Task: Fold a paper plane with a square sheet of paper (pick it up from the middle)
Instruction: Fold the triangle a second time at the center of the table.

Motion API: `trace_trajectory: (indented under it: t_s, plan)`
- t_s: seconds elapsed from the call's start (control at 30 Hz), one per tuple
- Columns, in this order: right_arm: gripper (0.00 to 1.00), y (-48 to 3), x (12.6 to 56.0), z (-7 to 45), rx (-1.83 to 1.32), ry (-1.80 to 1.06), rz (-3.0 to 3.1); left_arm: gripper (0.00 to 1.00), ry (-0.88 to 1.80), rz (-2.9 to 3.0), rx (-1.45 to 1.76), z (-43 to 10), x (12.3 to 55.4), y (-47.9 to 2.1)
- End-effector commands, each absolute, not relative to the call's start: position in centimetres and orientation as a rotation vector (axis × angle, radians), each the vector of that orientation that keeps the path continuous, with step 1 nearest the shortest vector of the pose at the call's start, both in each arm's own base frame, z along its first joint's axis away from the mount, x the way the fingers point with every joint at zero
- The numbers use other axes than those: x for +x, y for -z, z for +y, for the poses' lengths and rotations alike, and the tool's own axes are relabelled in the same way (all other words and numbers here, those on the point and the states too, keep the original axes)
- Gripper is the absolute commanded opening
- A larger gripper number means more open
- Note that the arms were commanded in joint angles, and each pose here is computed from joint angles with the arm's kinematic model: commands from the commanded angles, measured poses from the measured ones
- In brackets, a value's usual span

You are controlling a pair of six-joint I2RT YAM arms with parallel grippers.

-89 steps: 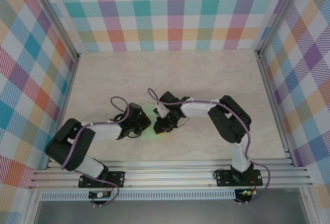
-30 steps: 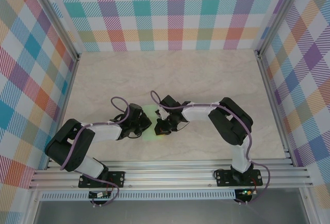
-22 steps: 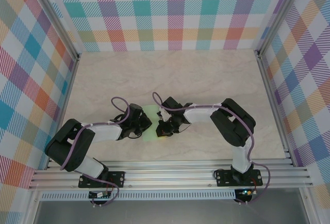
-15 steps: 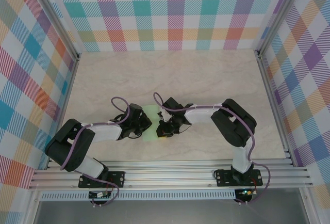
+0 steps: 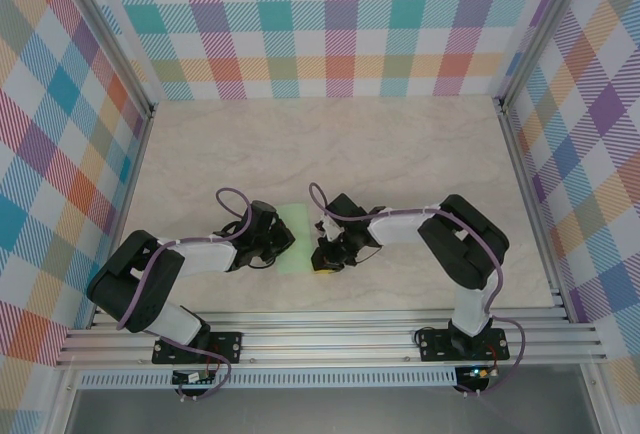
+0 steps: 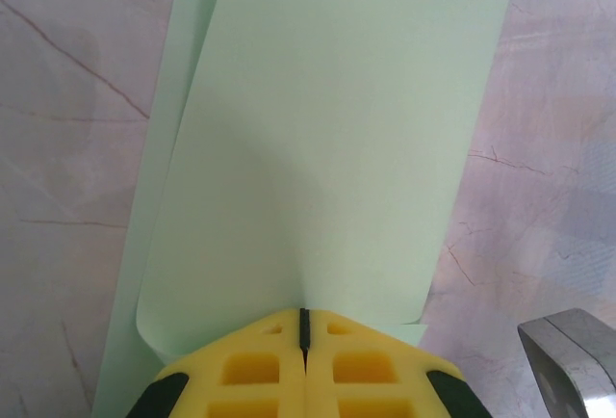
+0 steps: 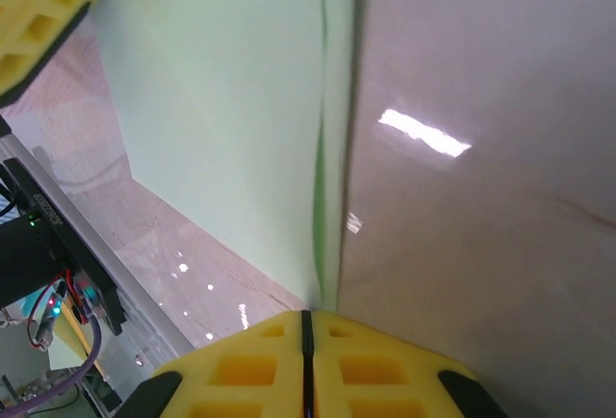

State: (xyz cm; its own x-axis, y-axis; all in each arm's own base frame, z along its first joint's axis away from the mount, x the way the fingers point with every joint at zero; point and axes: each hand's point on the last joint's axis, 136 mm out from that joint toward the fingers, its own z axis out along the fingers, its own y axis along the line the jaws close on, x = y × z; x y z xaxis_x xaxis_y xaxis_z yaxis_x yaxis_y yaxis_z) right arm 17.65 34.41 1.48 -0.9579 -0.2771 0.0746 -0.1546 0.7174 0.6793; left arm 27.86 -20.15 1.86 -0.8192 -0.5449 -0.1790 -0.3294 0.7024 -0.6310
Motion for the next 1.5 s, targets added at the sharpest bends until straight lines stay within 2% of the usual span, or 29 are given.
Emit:
trace_trajectory:
  t_s: [0.0,0.17,0.37,0.87,0.93,1.03,1.1,1.23,1.37,1.47]
  plan:
    - [0.09,-1.3,16.1,32.5,0.286,0.963,-2.725,0.00,0.701,2.646,-0.706,-18.3,26.1,0.6]
    - [0.11,-4.5,18.3,35.2,0.349,1.108,-2.755,0.00,0.707,2.644,-0.704,-18.4,26.1,0.5]
    - [0.12,-4.7,20.2,37.1,0.345,1.145,-2.773,0.00,0.717,2.638,-0.695,-18.5,26.3,0.2]
    - [0.09,1.4,18.9,33.7,0.243,0.833,-2.802,0.00,0.731,2.616,-0.655,-18.8,26.7,-0.7]
    - [0.09,1.8,18.8,33.6,0.238,0.819,-2.801,0.06,0.756,2.600,-0.618,-19.0,26.9,-1.5]
    - [0.09,2.1,18.7,33.5,0.229,0.816,-2.801,0.25,0.842,2.555,-0.526,-20.0,27.2,-4.0]
    - [0.09,2.0,18.8,33.6,0.229,0.819,-2.805,0.30,0.862,2.525,-0.515,-19.9,27.1,-5.3]
    - [0.09,2.0,19.0,33.7,0.225,0.820,-2.809,0.22,0.930,2.480,-0.547,-19.6,26.2,-6.6]
    - [0.08,2.0,19.0,33.7,0.222,0.822,-2.811,0.00,0.954,2.473,-0.588,-19.4,25.6,-6.1]
    - [0.08,2.1,19.0,33.7,0.222,0.821,-2.809,0.00,0.979,2.472,-0.588,-19.9,25.8,-5.9]
